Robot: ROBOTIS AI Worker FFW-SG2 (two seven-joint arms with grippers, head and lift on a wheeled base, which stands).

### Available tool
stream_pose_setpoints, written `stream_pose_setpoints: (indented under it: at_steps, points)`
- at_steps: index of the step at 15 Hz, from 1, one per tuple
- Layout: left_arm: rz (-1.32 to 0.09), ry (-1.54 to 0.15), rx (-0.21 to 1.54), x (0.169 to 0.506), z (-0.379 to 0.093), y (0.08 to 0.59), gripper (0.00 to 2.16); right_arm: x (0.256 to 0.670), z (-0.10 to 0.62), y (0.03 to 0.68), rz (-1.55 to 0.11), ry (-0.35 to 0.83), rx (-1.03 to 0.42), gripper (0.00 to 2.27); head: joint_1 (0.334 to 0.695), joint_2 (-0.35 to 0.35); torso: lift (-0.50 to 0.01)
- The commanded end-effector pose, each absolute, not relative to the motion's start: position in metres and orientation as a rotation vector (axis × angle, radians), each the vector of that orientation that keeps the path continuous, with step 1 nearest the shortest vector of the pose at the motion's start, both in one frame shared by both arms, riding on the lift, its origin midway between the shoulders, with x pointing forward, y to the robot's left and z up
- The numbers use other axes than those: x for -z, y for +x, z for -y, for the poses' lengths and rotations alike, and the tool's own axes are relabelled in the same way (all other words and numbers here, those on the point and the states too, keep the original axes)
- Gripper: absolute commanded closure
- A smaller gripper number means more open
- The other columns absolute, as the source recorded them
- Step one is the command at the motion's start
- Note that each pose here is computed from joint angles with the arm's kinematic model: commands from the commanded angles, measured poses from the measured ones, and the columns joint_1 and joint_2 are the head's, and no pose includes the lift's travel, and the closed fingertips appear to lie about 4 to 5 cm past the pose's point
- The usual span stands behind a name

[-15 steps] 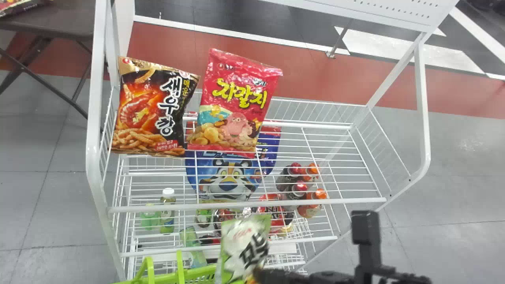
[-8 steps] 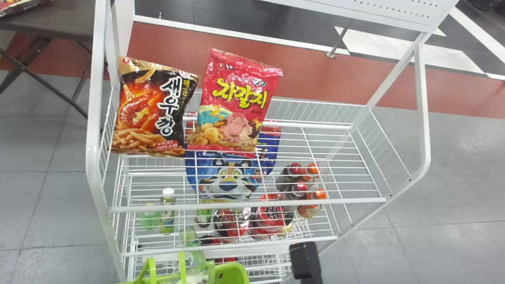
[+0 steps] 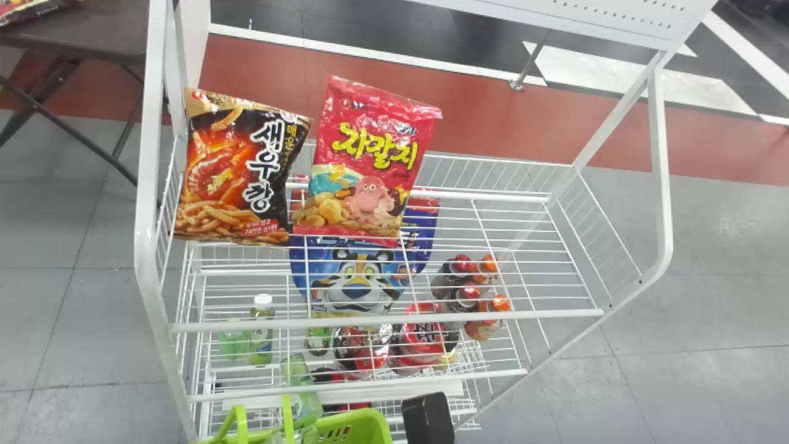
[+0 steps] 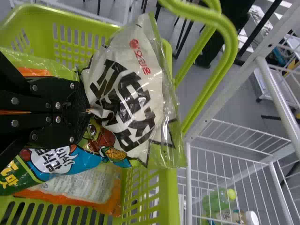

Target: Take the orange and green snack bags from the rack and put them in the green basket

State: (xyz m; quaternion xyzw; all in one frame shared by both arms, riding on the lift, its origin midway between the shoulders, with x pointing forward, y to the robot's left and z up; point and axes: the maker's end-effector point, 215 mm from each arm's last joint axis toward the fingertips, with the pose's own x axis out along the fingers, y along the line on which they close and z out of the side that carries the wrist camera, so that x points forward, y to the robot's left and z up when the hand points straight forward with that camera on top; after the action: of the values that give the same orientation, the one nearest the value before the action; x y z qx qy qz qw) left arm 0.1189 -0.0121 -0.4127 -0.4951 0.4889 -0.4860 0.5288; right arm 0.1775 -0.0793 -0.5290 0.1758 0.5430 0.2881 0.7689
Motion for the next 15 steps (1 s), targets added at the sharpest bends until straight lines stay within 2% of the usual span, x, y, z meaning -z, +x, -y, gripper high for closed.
stream_pose_setpoints:
  at_steps: [1, 2, 3, 4, 7, 15]
  points:
    - [-1.166, -1.187, 1.163, 0.412, 0.013, 0.119, 2.12, 0.538, 0.083, 0.166, -1.234, 0.374, -0.629, 1.79, 0.695, -0.350, 0.000]
    - [-1.167, -1.186, 1.161, 0.412, 0.013, 0.119, 2.12, 0.541, 0.087, 0.156, -1.279, 0.365, -0.624, 1.53, 0.695, -0.350, 0.000]
    - [-1.167, -1.186, 1.161, 0.412, 0.013, 0.118, 2.12, 0.545, 0.090, 0.139, -1.351, 0.349, -0.623, 0.63, 0.695, -0.350, 0.000]
    - [-1.169, -1.189, 1.161, 0.412, 0.013, 0.116, 2.12, 0.547, 0.093, 0.136, -1.369, 0.336, -0.622, 0.03, 0.695, -0.350, 0.000]
    - [-1.162, -1.191, 1.164, 0.410, 0.012, 0.117, 2.12, 0.540, 0.106, 0.134, -1.373, 0.299, -0.602, 0.00, 0.695, -0.350, 0.000]
    - [-1.160, -1.190, 1.163, 0.408, 0.011, 0.118, 2.12, 0.475, 0.171, 0.215, -1.111, 0.266, -0.444, 0.04, 0.695, -0.350, 0.000]
